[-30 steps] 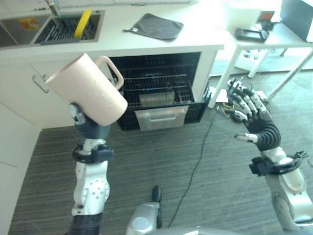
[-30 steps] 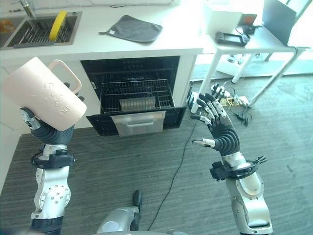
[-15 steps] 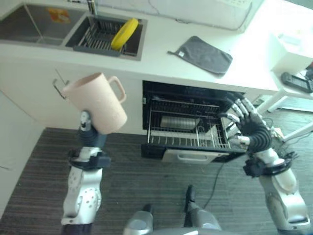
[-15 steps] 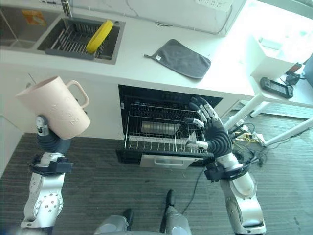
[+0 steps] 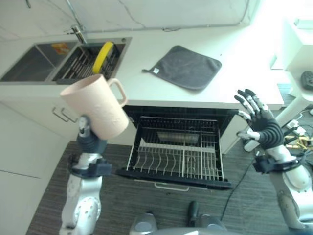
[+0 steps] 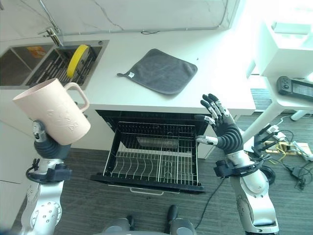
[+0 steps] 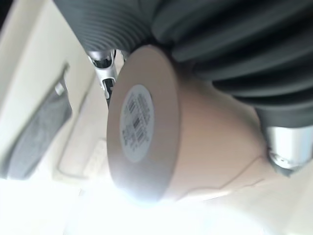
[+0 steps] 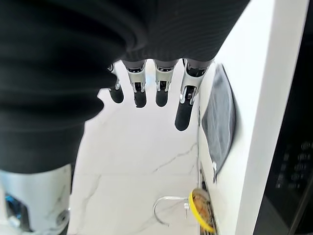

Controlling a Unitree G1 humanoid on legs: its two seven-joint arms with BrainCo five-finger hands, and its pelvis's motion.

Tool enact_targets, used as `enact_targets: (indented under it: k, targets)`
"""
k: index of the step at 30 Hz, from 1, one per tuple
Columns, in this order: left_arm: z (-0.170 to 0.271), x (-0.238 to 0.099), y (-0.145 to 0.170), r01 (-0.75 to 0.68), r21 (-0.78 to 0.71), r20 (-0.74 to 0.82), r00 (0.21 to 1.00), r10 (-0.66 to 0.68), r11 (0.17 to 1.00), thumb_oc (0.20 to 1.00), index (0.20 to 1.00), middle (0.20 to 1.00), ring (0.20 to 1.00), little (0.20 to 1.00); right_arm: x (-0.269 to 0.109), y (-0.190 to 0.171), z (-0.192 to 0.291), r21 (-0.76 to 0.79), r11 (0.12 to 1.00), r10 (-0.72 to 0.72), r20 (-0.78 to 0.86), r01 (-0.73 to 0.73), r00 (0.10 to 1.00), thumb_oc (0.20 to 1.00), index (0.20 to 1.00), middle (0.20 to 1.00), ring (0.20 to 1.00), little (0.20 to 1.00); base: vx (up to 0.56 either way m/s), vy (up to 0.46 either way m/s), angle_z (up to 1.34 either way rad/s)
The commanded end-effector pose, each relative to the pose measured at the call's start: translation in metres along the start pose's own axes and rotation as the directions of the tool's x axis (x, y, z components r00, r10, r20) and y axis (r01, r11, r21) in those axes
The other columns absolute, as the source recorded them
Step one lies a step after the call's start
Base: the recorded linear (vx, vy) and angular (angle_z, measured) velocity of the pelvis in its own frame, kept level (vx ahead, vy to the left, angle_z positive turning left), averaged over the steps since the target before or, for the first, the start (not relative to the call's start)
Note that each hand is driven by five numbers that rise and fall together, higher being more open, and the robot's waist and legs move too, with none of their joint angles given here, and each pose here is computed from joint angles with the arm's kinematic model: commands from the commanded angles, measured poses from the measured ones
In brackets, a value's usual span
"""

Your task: Place the dishes in the dishwasher.

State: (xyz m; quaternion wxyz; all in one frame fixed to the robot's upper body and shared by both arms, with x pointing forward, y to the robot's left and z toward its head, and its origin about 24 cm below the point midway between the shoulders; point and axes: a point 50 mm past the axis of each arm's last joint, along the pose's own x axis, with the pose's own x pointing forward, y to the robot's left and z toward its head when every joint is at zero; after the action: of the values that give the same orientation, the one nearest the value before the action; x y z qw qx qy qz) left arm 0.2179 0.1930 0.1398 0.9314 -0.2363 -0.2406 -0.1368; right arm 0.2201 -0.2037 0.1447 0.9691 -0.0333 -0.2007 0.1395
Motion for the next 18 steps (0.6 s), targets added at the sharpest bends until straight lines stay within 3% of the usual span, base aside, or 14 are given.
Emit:
enact_targets:
  k: [1,6,12,18]
  targets:
    - [0.025,0.006,-0.003,0.018,0.185,0.127,0.991,-0.042,0.983,0.2,0.2,0.2,0.2,0.2,0.008,0.001,0.024,-0.001,1.0,-0.002,0.146,0.002,0.989,1.0,1.0,1.0,1.0,1.0,0.04,0.178,0.05]
    - [0.027,0.007,-0.002,0.005,0.322,0.124,0.991,-0.047,0.947,0.2,0.2,0.2,0.2,0.2,0.004,0.007,0.018,0.027,1.0,0.002,0.119,-0.005,0.993,1.0,1.0,1.0,1.0,1.0,0.06,0.092,-0.18]
    - [0.025,0.015,-0.009,-0.005,0.533,0.117,0.991,-0.068,0.846,0.2,0.2,0.2,0.2,0.2,0.012,0.014,0.021,0.12,0.993,-0.003,0.135,-0.013,0.991,1.0,1.0,1.0,1.0,1.0,0.03,0.04,0.09]
    - [0.009,0.025,-0.016,0.057,0.496,0.067,0.992,-0.104,0.866,0.2,0.2,0.2,0.2,0.2,0.026,0.031,0.017,0.241,0.965,0.076,0.12,-0.103,0.99,1.0,1.0,1.0,1.0,1.0,0.01,0.006,0.03]
